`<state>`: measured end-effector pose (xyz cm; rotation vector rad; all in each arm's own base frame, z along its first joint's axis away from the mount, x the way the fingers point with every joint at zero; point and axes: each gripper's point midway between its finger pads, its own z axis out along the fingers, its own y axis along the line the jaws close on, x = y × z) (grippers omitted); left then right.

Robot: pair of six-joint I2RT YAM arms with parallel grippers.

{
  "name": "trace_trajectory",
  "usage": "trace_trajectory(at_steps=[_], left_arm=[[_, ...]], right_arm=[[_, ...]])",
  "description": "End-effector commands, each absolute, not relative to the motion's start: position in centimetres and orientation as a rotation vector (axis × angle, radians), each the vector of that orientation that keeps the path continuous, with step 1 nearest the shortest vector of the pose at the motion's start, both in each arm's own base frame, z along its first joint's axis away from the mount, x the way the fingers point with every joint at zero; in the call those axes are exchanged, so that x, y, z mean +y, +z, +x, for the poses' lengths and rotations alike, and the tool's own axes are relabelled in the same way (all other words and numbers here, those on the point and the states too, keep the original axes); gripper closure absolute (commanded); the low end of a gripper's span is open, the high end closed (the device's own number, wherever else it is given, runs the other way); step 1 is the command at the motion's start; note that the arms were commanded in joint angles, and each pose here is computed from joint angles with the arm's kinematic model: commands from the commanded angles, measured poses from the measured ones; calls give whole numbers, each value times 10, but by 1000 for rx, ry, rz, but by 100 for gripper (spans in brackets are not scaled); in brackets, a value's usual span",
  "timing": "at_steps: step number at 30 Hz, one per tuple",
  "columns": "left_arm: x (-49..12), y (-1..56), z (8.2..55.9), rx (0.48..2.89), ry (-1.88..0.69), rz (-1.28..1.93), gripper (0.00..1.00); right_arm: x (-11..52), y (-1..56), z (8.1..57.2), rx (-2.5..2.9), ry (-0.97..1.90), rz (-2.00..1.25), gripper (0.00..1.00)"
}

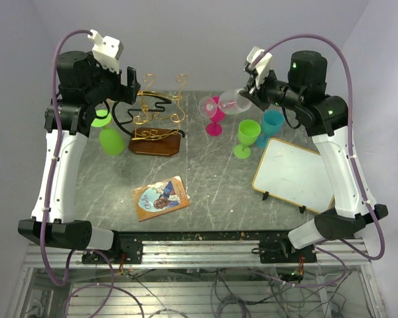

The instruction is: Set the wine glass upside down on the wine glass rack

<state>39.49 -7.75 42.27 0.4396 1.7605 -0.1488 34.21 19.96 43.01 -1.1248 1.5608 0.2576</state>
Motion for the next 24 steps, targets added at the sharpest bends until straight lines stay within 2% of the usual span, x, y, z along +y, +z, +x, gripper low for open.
trace_trajectory(at_steps=[1,7,14,20,24], left_arm=[[-125,456,387,1653,-507,412,6],[-166,456,384,1646,-800,388,15],[-212,444,377,1630,-1081,427,16],[-234,428,379,1639,-1128,470,21],[-247,418,379,1646,-1157,490,27]], right_arm=[[205,477,359,1489,293,-940,100],[218,507,362,1427,381,-861,100],[231,524,365,1392,477,-820,100],[235,527,364,1388,515,-810,100],[239,525,362,1391,551,-814,100]])
